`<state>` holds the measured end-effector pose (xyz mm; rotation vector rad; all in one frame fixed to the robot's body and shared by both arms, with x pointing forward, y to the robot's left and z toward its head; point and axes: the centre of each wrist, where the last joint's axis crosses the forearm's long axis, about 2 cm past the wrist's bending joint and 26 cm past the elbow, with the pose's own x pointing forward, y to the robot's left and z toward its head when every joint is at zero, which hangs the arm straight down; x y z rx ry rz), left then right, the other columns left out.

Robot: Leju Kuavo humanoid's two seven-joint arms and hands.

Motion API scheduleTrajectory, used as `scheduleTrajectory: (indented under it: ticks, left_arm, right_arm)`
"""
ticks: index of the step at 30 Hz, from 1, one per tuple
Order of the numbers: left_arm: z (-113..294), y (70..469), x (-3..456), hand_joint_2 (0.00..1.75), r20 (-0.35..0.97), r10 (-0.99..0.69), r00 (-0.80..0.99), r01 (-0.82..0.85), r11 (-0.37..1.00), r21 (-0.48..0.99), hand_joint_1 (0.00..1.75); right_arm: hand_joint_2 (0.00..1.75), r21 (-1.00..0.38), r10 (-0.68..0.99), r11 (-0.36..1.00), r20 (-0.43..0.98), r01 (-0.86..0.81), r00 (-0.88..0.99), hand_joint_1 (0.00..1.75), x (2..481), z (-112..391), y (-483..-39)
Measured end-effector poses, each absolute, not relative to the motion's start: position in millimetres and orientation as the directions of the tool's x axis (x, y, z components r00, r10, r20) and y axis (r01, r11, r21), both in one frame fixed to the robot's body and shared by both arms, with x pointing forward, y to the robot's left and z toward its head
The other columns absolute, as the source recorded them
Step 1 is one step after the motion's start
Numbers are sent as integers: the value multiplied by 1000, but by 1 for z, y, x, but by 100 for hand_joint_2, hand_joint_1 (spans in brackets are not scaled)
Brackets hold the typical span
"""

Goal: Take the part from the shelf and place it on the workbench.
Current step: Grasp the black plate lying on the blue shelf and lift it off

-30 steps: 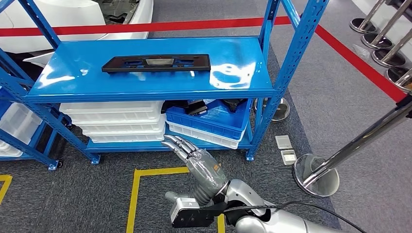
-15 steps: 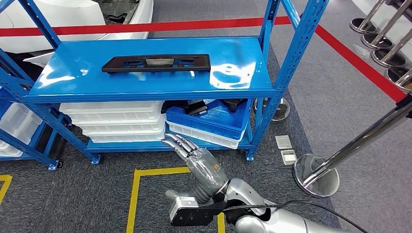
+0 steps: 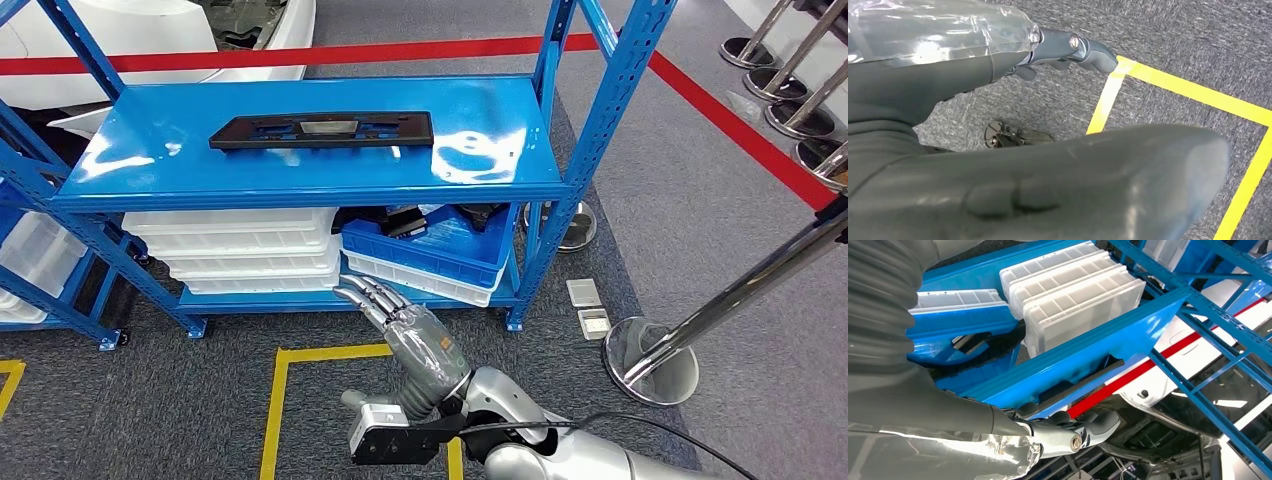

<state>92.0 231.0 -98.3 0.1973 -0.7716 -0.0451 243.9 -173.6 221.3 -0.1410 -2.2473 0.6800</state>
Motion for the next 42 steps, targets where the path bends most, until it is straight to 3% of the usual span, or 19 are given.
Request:
scheduleTrajectory:
  ticks: [42]
  left_arm:
    - [-99, 229, 92, 0, 759, -156, 632, 78, 987, 138, 0]
  right_arm:
    - [175, -527, 312, 844, 639, -104, -703, 0, 248, 224, -177]
